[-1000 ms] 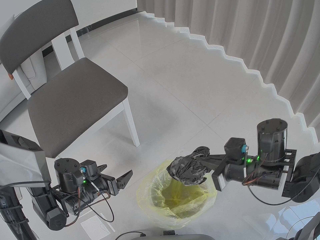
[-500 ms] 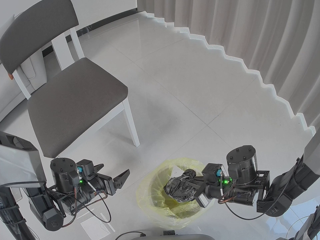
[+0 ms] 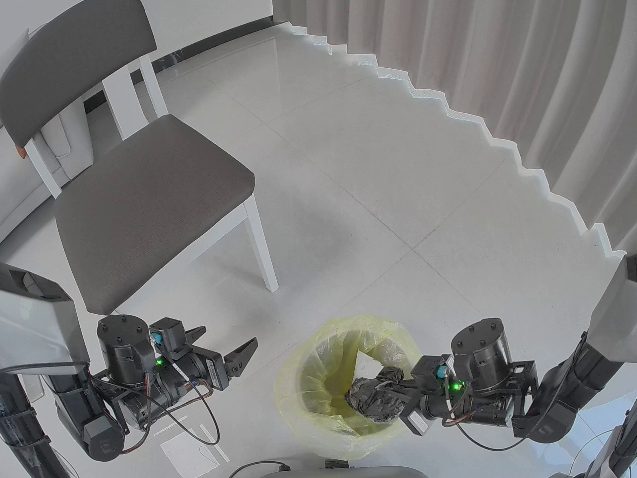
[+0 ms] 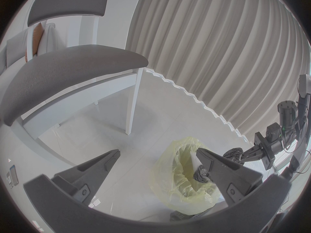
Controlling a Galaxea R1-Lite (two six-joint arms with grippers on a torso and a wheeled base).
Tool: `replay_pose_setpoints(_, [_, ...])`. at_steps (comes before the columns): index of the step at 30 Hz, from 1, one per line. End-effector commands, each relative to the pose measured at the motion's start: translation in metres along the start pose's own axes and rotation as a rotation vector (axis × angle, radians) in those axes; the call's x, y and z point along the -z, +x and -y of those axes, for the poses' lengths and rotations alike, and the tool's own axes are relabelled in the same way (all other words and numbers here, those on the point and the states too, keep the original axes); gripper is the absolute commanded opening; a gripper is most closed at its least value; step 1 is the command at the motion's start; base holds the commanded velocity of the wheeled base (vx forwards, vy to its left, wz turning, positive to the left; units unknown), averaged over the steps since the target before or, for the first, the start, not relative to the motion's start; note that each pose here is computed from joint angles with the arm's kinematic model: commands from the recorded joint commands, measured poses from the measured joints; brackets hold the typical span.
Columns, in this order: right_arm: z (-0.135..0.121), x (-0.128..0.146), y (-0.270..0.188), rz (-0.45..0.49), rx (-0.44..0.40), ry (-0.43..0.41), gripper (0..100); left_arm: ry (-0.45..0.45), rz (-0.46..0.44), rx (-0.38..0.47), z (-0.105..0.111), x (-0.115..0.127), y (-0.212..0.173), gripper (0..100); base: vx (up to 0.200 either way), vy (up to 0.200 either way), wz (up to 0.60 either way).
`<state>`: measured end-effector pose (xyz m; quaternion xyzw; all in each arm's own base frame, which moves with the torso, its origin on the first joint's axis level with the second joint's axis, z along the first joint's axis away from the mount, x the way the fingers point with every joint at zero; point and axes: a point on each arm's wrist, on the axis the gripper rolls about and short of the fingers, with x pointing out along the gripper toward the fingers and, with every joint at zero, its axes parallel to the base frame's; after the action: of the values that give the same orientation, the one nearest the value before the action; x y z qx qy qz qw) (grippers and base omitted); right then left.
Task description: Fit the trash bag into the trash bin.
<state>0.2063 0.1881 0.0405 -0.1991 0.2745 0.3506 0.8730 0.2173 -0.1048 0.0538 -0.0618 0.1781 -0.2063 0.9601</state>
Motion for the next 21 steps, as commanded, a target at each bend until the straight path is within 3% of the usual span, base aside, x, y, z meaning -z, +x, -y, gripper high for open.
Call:
replay_pose_setpoints(1, [-0.008, 0.019, -0.01, -0.048, -0.025, -0.02, 0, 0.001, -0.003, 0.005, 0.001, 0.001, 0.002, 100, 0.0, 0.0, 0.0])
replay_pose_setpoints(9, [-0.014, 0.016, -0.011, 0.057, -0.023, -0.029, 0, -0.001, -0.002, 0.001, 0.0, 0.001, 0.008, 100, 0.0, 0.0, 0.0])
replay_pose_setpoints(21, [-0.022, 0.007, 0.057, 0.055, -0.037, -0.114, 0, -0.03, 0.045, -0.063, -0.018, -0.006, 0.003, 100, 0.0, 0.0, 0.0])
